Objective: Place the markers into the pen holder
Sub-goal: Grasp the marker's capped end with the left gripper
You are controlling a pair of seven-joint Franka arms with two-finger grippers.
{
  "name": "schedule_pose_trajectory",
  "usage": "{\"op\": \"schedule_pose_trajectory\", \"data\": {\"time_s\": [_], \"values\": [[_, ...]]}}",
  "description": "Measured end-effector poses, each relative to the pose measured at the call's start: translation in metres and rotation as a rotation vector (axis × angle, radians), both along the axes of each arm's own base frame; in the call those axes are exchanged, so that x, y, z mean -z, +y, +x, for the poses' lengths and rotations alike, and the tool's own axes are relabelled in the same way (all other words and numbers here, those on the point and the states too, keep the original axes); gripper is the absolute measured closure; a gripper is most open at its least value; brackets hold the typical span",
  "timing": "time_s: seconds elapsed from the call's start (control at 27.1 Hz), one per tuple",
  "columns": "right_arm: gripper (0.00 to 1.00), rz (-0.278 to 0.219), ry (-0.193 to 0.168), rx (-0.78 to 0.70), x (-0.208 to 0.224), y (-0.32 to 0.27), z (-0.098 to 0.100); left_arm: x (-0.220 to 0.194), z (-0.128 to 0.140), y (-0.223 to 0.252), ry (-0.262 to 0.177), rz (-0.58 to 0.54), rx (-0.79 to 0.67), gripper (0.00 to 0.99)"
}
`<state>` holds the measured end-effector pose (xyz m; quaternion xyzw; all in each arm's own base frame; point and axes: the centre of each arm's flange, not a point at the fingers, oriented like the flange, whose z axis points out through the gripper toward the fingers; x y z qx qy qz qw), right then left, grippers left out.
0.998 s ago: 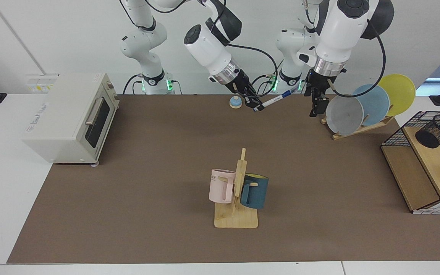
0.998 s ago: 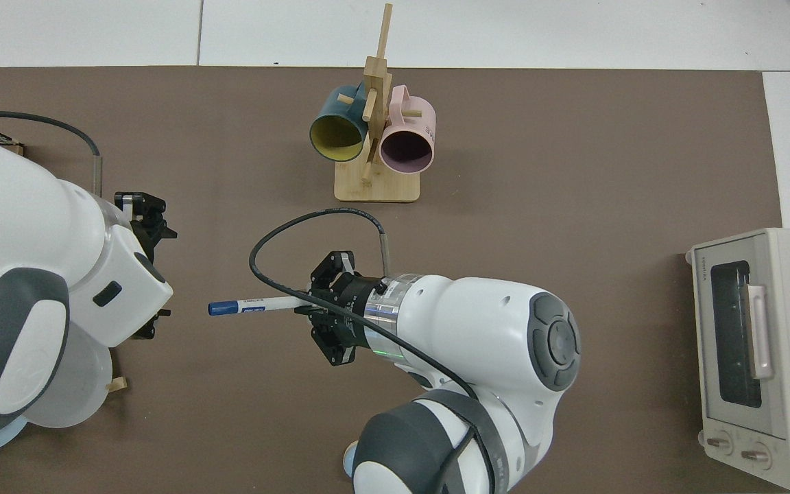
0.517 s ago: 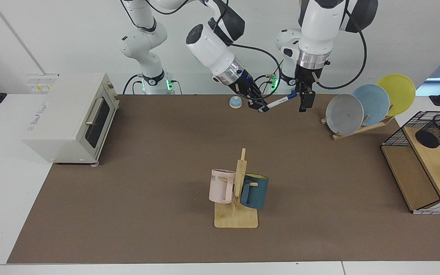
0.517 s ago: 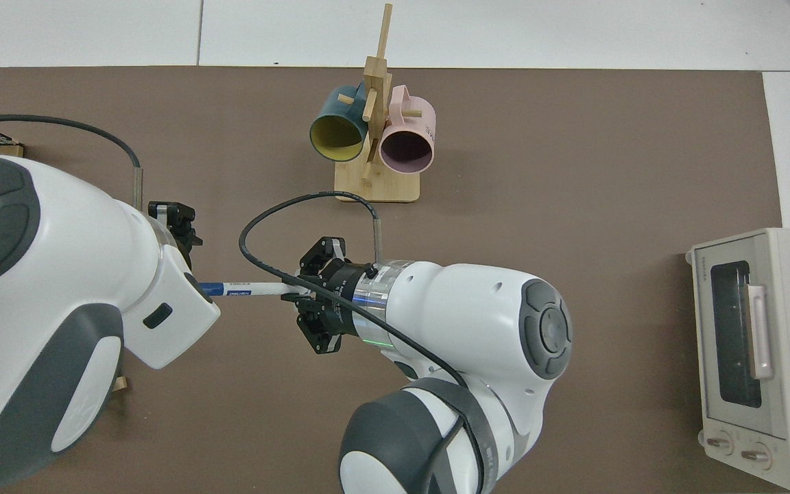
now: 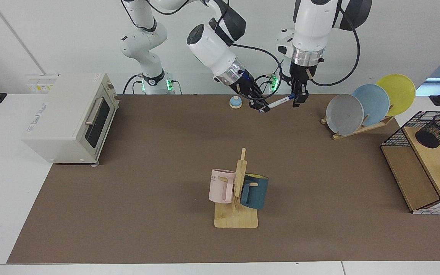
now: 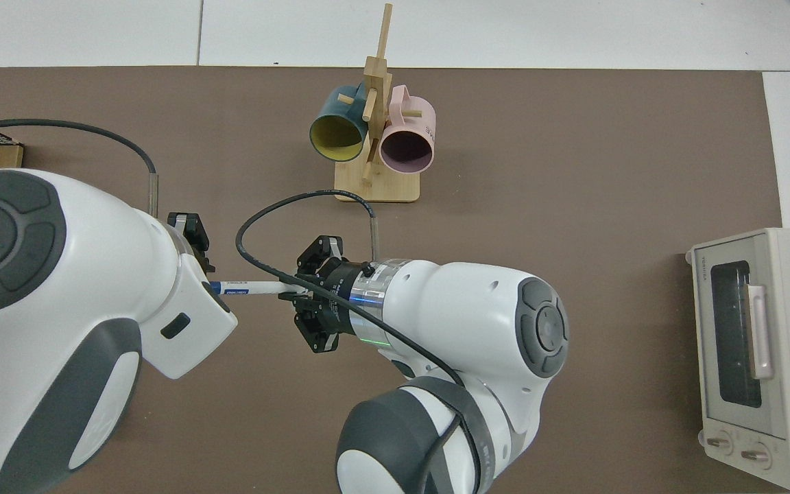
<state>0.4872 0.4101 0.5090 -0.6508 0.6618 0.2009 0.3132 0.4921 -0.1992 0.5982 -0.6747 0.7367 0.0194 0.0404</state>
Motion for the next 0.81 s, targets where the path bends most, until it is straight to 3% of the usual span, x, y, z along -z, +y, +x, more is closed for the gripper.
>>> {"op": "schedule_pose_trajectory", "data": {"time_s": [0.07, 0.11, 0.22, 0.7, 0.78, 0.81], "values": [[0.83, 0.001, -0.001, 0.004, -0.0003, -0.0005, 0.0009, -0.0007, -0.0006, -0.0002, -0.001, 0.000, 0.000, 0.709], [0.83, 0.002, -0.002, 0.007, -0.0007, -0.0009, 0.0015, -0.0013, -0.0009, -0.0006, -0.003, 0.000, 0.001, 0.815], [0.83, 0.006, -0.005, 0.007, -0.0032, -0.0004, 0.0020, -0.0015, -0.0008, -0.0007, -0.008, 0.008, 0.003, 0.881], [0.81, 0.006, -0.005, 0.007, -0.0032, 0.0000, 0.0020, -0.0020, -0.0011, -0.0010, -0.011, 0.012, 0.003, 0.890], [0.77, 0.003, -0.002, 0.005, -0.0017, 0.0001, 0.0018, -0.0026, -0.0008, -0.0005, -0.015, 0.013, 0.002, 0.890], [0.67, 0.001, -0.002, 0.004, -0.0007, 0.0001, 0.0017, -0.0030, -0.0007, 0.0000, -0.016, 0.014, 0.001, 0.890]]}}
